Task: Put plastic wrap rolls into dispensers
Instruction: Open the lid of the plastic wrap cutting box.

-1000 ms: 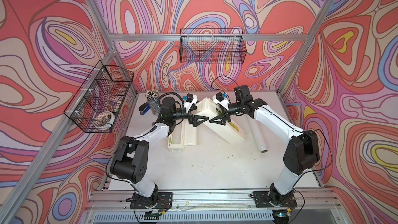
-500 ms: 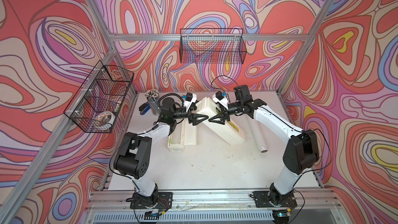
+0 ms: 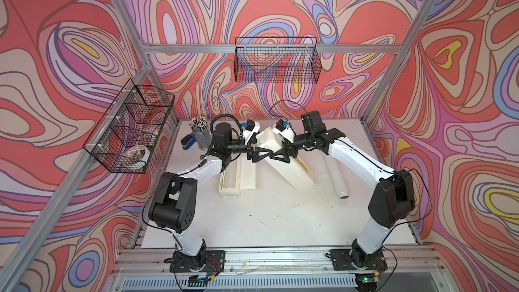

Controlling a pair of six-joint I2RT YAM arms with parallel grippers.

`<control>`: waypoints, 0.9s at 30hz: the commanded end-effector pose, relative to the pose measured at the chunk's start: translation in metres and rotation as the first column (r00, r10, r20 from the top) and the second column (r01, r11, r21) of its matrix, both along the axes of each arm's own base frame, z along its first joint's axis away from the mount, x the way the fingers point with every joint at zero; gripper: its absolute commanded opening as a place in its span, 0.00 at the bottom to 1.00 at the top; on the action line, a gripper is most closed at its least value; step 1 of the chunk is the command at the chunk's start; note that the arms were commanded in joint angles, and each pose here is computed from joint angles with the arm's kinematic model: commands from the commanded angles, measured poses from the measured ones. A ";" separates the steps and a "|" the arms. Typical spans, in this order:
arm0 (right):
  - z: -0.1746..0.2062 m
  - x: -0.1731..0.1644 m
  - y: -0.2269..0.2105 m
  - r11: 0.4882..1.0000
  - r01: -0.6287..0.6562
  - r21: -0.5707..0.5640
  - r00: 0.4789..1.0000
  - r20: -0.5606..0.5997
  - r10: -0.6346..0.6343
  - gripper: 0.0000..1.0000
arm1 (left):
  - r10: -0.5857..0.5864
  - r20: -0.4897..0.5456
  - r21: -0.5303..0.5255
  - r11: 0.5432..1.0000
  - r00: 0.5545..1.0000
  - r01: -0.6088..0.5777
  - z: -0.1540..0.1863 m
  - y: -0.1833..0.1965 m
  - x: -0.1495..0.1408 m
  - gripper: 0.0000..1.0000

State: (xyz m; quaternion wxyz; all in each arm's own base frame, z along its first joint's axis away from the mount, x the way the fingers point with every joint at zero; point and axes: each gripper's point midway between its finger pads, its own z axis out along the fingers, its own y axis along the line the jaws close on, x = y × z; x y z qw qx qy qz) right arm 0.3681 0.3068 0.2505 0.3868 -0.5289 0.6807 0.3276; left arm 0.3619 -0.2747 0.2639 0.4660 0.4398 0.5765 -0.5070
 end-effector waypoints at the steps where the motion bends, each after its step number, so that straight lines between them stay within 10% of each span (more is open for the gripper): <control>1: 0.042 0.017 -0.015 0.993 0.121 0.014 0.979 0.166 -0.121 0.98 | 0.002 -0.001 0.029 1.000 1.000 -0.002 -0.001 -0.001 -0.002 0.30; 17: 0.055 -0.012 -0.017 0.996 -0.022 0.088 0.994 0.107 0.012 0.52 | 0.013 -0.011 0.143 0.990 1.000 -0.011 -0.024 0.004 -0.007 0.14; 27: 0.056 -0.024 -0.027 0.984 -0.086 0.159 0.996 -0.002 0.087 0.52 | 0.014 0.016 0.173 0.985 1.000 -0.017 -0.033 0.006 -0.009 0.00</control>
